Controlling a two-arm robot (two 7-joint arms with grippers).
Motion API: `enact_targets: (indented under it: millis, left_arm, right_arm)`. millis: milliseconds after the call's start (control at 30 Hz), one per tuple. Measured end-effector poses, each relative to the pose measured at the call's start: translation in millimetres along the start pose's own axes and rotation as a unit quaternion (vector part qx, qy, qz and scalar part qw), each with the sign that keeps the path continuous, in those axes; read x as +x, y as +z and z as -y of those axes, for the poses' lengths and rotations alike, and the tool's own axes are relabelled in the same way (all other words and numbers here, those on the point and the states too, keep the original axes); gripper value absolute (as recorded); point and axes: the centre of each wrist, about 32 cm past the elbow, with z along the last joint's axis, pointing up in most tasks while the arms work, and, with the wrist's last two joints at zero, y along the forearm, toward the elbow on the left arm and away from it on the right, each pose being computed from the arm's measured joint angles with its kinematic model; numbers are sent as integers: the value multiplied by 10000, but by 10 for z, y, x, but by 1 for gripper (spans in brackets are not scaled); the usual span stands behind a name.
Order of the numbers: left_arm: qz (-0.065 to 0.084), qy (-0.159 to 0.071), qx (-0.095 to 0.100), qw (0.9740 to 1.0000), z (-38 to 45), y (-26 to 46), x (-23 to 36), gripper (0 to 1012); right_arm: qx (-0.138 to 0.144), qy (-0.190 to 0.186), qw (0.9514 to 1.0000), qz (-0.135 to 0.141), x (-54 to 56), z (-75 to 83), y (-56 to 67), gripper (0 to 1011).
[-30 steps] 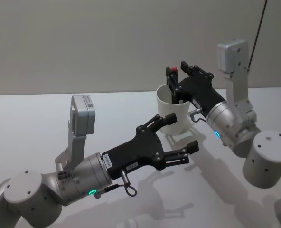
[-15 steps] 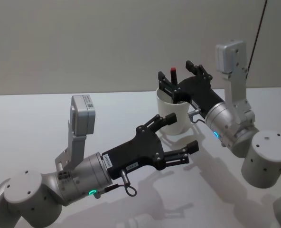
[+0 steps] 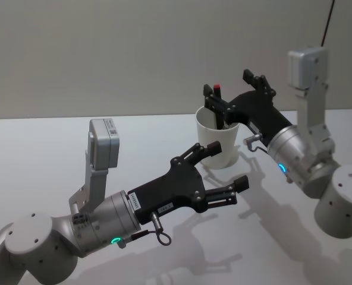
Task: Place the pen into the pen holder.
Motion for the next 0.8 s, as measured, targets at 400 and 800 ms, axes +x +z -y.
enact_targets:
  millis: [400,800]
  left_arm:
    - [0,0,0,10000,0,0,0,1001]
    - [81,229,90,9997,15,6,-1,1001]
  right_arm:
    - [89,-223,9997,-32,97,213,58,1002]
    - [0,-355,9994,-36,162,384,-26,1002]
